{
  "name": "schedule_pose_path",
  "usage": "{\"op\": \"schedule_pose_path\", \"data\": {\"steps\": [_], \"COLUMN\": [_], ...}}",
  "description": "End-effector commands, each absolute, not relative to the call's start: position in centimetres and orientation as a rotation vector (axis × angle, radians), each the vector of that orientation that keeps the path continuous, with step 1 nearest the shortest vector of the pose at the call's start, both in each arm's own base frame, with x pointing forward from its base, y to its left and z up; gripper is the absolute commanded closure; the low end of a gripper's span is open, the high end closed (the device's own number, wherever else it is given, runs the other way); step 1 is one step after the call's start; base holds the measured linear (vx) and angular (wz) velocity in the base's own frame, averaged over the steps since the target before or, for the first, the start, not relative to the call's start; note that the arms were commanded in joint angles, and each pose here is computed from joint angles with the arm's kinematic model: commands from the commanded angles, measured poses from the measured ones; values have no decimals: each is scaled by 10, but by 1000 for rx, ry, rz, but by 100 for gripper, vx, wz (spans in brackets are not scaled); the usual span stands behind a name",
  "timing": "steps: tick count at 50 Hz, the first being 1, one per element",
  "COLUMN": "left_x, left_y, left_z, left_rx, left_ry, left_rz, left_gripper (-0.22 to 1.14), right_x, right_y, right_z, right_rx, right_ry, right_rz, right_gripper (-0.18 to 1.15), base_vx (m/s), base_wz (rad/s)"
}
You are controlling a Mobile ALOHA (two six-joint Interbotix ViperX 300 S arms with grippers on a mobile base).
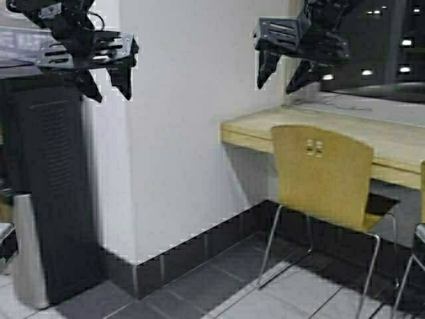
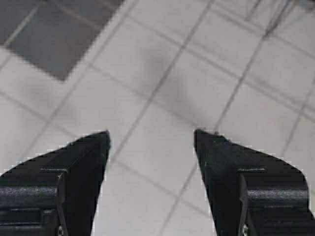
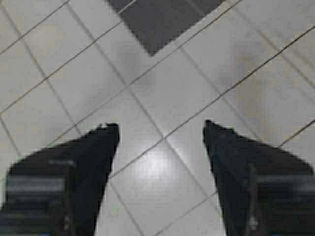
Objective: Push the chairs under the table
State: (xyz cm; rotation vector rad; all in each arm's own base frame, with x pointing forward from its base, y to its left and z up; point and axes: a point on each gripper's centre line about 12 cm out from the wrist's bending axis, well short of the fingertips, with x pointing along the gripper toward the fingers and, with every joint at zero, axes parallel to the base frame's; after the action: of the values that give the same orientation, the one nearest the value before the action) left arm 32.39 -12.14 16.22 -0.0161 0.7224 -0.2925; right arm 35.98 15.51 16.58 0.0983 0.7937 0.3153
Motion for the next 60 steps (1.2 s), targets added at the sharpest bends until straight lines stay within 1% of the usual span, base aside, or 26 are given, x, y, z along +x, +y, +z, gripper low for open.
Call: {"op": "schedule_pose_path", "data": {"steps": [1, 17, 30, 38, 48, 55, 60], "left_x": [328, 329, 331, 331, 331, 333, 332], "left_y": [-125, -125, -127, -127, -128, -130, -130], "left_z": [175, 175, 165, 158, 137, 139, 138], "left_rx": [-21, -63, -60, -42, -41, -40, -40], "left_ry": [683, 703, 741, 763, 841, 848, 853], "left_rz": [-302, -289, -289, -293, -286, -293, -292], "left_gripper": [4, 4, 4, 4, 4, 4, 4], "right_x": [364, 370, 390, 385, 384, 376, 377], "right_y": [156, 159, 168, 165, 165, 162, 163], "right_z": [174, 169, 177, 166, 165, 154, 154], "right_rx": [104, 103, 117, 109, 103, 97, 99], "right_ry": [768, 788, 772, 812, 819, 858, 857], "right_rz": [318, 318, 324, 319, 320, 315, 315], "right_gripper": [8, 8, 8, 8, 8, 8, 8], "base_vx": [-37, -35, -39, -39, -34, -28, -28], "base_wz": [12, -3, -20, -16, -12, -14, -16]}}
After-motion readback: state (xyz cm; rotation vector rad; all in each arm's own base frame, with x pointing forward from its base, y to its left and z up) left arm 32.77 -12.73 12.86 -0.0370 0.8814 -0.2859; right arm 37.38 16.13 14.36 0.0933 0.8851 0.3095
